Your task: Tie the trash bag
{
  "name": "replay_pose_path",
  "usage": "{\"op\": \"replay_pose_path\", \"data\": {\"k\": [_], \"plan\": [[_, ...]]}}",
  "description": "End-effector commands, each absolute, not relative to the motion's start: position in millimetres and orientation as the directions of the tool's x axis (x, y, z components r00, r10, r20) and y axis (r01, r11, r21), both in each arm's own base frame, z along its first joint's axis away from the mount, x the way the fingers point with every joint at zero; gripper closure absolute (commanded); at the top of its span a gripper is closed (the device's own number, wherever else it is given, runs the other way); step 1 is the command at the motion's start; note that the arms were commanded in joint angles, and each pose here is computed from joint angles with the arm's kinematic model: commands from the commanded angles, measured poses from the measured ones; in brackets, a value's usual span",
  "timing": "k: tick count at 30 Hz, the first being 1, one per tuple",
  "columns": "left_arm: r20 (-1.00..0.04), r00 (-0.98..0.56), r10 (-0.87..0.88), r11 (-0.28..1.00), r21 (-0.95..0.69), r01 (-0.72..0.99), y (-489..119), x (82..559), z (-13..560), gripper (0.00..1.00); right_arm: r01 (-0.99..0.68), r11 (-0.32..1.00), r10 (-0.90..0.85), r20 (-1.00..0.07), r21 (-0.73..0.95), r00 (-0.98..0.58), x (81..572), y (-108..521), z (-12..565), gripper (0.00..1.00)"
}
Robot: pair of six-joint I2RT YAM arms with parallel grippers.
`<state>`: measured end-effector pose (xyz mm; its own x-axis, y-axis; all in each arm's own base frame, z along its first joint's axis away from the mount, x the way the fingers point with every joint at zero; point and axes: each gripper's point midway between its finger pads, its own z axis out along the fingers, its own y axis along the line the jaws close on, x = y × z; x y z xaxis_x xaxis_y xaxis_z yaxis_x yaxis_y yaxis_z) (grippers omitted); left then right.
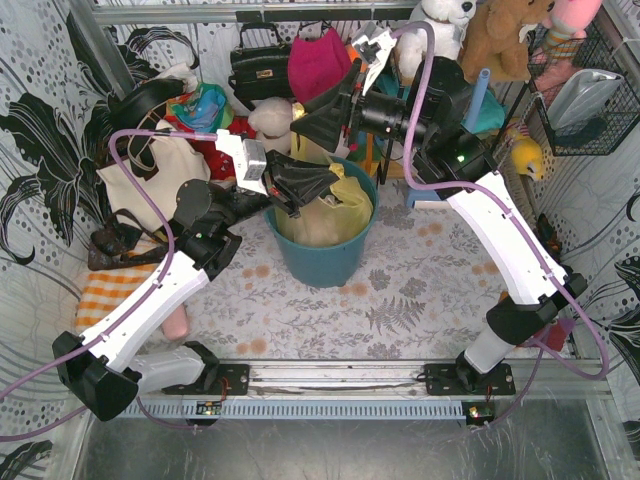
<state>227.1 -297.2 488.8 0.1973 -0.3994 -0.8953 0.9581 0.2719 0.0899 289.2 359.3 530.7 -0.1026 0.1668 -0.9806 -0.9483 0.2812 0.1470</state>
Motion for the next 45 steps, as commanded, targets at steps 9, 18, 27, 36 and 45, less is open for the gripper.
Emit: {"op": "replay_pose_path", "data": {"k": [9, 18, 27, 36, 45], "plan": [[-0.886, 0.209, -0.414, 0.257, 0.106, 0.960, -297.5, 224.3, 494.8, 1.00, -0.947, 0.307, 0.173, -0.984, 0.096, -0.044, 298.0, 361.8, 537.8, 0.61], [-0.883, 0.211, -0.419, 0.256, 0.108, 0.961, -296.4, 222.6, 496.1, 1.00, -0.945, 0.315, 0.166, -0.985, 0.092, -0.040, 307.7, 367.8, 534.5, 0.92], [-0.883, 0.210, -0.419, 0.257, 0.106, 0.961, -296.2, 222.6, 496.0, 1.00, -0.942, 0.327, 0.174, -0.985, 0.072, -0.014, 308.5, 365.7, 540.0, 0.55], [-0.882, 0.206, -0.423, 0.250, 0.105, 0.962, -296.7, 222.1, 496.2, 1.00, -0.932, 0.357, 0.172, -0.985, 0.058, 0.005, 317.2, 366.1, 544.1, 0.61], [-0.881, 0.209, -0.425, 0.252, 0.106, 0.962, -296.5, 221.9, 497.0, 1.00, -0.932, 0.358, 0.169, -0.986, 0.056, 0.006, 314.0, 363.7, 546.9, 0.80]]}}
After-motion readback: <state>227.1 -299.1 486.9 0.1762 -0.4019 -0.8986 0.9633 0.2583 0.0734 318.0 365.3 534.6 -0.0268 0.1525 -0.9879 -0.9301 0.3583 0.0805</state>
